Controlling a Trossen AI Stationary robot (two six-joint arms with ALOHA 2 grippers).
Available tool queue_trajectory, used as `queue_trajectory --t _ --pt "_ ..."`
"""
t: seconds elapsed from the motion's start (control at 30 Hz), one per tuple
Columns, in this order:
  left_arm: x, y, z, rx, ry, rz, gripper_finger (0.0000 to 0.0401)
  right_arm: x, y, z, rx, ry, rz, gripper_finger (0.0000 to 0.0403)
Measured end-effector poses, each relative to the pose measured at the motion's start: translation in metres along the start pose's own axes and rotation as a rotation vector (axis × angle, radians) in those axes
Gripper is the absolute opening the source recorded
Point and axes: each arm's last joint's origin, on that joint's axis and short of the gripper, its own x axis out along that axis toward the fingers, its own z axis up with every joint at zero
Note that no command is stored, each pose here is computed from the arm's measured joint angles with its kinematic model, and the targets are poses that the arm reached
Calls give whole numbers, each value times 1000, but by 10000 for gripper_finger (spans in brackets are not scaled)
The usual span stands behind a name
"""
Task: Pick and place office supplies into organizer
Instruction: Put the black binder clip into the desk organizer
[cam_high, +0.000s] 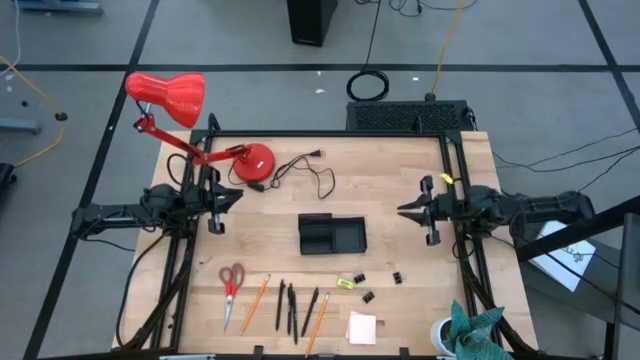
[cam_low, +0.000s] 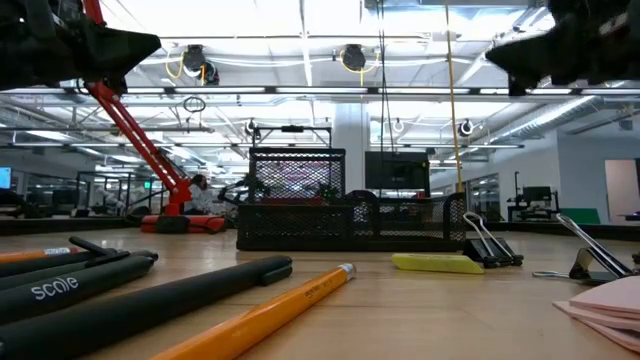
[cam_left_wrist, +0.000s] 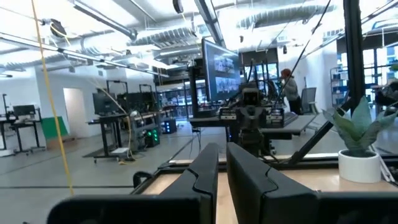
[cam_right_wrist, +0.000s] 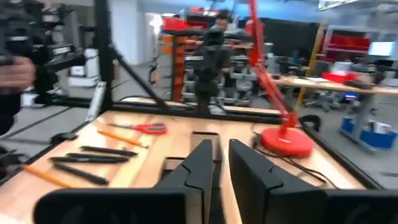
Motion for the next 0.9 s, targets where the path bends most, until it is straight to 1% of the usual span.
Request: queue_trajectory --t 0.13,0.2,0.27,0.37,0.43,0.5,0.57,0.63,0.77,0.83,0.9 --pt "0 0 0 -8 1 4 40 19 9 13 -37 -11 56 63" --pt "0 1 0 -31 7 32 40 29 15 17 -53 -1 90 62" --pt "0 2 -1 -62 14 86 40 40 19 24 -54 10 102 62" --pt "0 5 -2 -88 25 180 40 58 22 35 -15 66 22 66" --pt "-1 6 -2 -107 29 225 40 70 23 42 -20 131 -40 71" --pt "-1 7 -3 -129 33 244 40 84 24 51 -32 195 -81 75" --pt "-1 7 -4 -146 44 245 40 99 27 55 -44 268 -77 78" --pt "-1 7 -4 -148 48 245 40 114 35 48 -70 361 -42 78" --pt "-1 6 -5 -129 57 244 40 132 54 25 -202 530 46 79" --pt "-1 6 -6 -125 67 243 40 135 59 17 -221 577 73 84" --pt "-1 6 -7 -117 81 242 40 136 64 12 -193 619 140 92"
